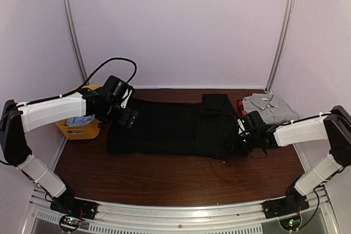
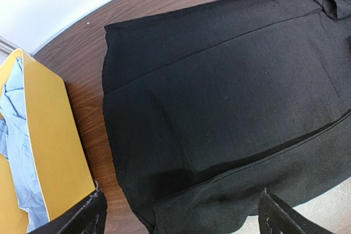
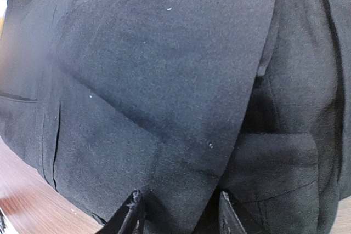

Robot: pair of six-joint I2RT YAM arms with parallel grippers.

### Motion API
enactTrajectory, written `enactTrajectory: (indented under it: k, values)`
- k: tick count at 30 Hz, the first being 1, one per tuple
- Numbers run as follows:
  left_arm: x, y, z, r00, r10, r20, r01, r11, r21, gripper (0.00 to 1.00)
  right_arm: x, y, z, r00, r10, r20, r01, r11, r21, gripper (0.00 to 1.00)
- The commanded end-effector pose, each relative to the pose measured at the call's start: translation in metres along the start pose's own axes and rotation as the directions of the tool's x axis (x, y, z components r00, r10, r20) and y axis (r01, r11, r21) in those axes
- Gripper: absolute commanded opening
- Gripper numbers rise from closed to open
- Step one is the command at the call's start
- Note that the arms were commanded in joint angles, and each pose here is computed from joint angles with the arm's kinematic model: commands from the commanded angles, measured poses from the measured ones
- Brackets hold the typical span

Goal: Fold and stack the long sleeve shirts
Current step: Pick up the sleeve from the center of the board.

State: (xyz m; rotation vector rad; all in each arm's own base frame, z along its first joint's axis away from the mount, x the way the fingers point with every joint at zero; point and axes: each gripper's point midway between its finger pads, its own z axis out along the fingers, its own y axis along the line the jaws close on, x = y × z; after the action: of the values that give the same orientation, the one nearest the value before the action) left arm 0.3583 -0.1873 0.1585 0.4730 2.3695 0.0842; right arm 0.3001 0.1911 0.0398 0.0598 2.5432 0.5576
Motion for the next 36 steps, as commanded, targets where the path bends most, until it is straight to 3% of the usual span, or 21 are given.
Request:
enactTrajectory:
  k: [1, 15, 24, 36]
  values:
    - [-0.002, -0.003, 0.005, 1.0, -0.022, 0.015, 0.021, 1.0, 0.012, 0.97, -0.005, 0.006, 0.004, 0.998, 0.05, 0.033, -0.048, 0.997, -0.067, 0.43]
    - [0.001, -0.01, 0.007, 1.0, -0.026, 0.004, 0.026, 0.999, 0.032, 0.98, -0.03, 0.05, -0.025, 0.982, 0.167, 0.091, -0.125, 0.927, -0.353, 0.0]
    - [0.0, -0.022, 0.008, 1.0, -0.025, 0.006, 0.025, 0.996, 0.08, 0.98, -0.059, 0.086, -0.079, 0.966, 0.224, 0.132, -0.13, 0.855, -0.501, 0.0]
    - [-0.014, -0.076, -0.012, 0.993, -0.062, 0.103, 0.02, 0.931, 0.365, 0.98, -0.069, 0.118, -0.1, 0.957, 0.287, 0.054, -0.179, 0.724, -0.666, 0.0]
